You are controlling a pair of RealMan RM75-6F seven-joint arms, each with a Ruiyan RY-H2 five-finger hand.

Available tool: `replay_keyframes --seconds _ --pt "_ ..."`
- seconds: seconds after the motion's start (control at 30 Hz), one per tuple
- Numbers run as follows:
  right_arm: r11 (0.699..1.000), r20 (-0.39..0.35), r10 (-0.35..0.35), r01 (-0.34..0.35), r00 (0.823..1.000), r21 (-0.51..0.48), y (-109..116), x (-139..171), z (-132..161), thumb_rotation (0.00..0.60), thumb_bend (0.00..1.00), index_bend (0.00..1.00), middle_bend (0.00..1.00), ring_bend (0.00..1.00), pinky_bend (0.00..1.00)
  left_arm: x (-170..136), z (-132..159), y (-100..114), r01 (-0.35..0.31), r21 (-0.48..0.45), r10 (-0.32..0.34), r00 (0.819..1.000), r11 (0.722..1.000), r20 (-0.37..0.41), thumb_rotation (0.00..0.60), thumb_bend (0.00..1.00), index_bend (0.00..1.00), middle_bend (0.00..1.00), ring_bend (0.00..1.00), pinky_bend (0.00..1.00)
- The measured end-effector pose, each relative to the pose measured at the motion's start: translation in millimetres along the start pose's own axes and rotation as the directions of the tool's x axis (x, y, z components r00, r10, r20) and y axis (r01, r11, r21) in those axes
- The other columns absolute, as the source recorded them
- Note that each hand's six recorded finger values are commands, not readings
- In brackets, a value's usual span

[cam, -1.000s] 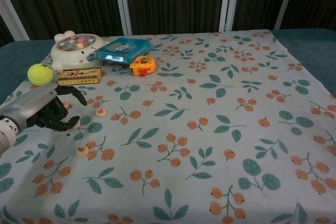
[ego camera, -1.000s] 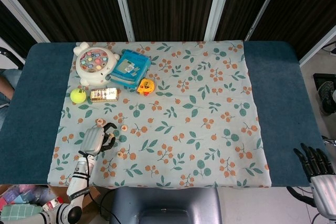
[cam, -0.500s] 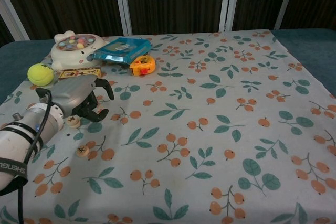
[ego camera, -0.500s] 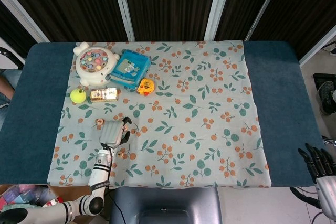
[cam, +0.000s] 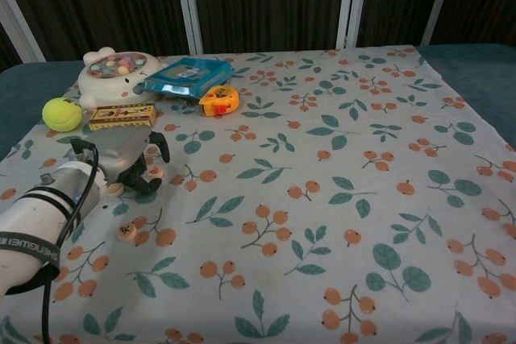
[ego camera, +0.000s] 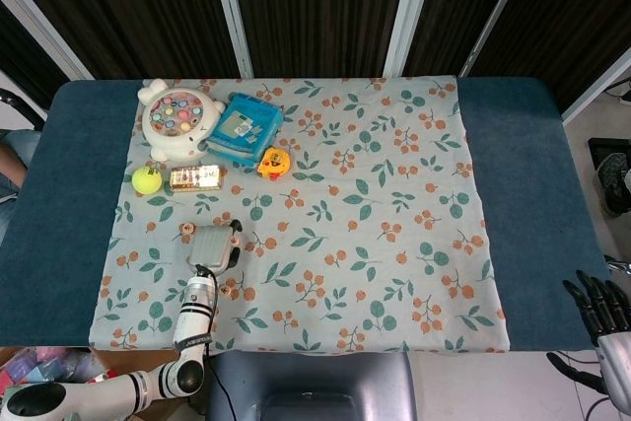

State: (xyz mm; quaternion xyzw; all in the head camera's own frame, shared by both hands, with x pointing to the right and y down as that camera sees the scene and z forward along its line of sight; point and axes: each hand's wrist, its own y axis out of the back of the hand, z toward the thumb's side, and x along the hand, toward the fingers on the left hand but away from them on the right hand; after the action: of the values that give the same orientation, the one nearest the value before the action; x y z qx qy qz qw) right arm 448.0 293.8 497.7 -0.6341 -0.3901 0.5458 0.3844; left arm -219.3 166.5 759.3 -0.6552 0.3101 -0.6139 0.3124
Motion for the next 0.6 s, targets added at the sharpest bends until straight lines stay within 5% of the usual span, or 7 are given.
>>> replay_keyframes --seconds 0.6 --pt "1.0 0.0 -0.003 0.003 1.0 -0.001 0.4 0.4 0.0 0.6 0.2 0.0 0.0 0.0 0.03 2.3 -8.5 -2.5 -0.01 0.029 0.011 1.0 1.0 -0.009 0.6 0.39 0.46 1.0 1.0 1.0"
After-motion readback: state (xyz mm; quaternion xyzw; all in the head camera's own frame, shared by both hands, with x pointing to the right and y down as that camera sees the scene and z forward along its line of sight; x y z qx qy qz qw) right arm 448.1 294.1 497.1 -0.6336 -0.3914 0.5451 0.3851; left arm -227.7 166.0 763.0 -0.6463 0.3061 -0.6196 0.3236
